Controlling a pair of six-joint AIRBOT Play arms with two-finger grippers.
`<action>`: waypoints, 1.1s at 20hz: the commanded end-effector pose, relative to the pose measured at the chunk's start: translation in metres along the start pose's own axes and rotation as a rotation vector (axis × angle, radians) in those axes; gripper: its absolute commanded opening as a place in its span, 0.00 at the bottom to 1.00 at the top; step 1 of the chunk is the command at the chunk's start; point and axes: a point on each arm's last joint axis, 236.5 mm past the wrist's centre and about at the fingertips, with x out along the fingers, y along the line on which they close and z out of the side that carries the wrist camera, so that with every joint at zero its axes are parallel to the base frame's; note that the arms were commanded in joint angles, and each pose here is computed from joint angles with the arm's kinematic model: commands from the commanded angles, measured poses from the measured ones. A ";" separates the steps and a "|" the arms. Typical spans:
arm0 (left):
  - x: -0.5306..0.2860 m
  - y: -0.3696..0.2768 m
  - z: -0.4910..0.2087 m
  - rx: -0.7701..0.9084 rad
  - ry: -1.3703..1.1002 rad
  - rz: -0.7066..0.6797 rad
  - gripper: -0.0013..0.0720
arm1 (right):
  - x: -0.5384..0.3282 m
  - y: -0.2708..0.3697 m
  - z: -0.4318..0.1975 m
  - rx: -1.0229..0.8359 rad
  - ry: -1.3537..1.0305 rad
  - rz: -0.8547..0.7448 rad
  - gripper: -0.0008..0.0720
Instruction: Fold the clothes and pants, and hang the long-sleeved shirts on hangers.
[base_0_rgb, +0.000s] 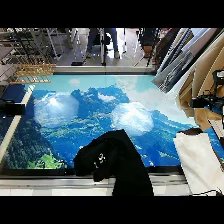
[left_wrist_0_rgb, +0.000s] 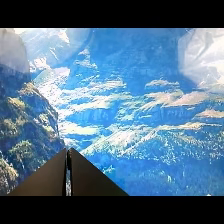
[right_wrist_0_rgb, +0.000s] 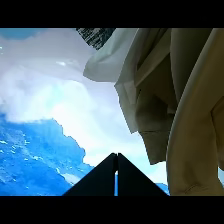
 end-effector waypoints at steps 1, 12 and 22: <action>0.000 0.000 0.000 -0.002 -0.002 0.000 0.03 | 0.000 0.001 0.000 -0.002 0.000 0.001 0.04; 0.000 0.000 0.000 -0.002 -0.002 0.000 0.03 | 0.000 0.000 0.000 -0.002 0.000 0.001 0.04; 0.008 -0.018 0.011 -0.031 -0.034 -0.071 0.46 | -0.002 0.027 0.016 0.205 -0.054 0.121 0.04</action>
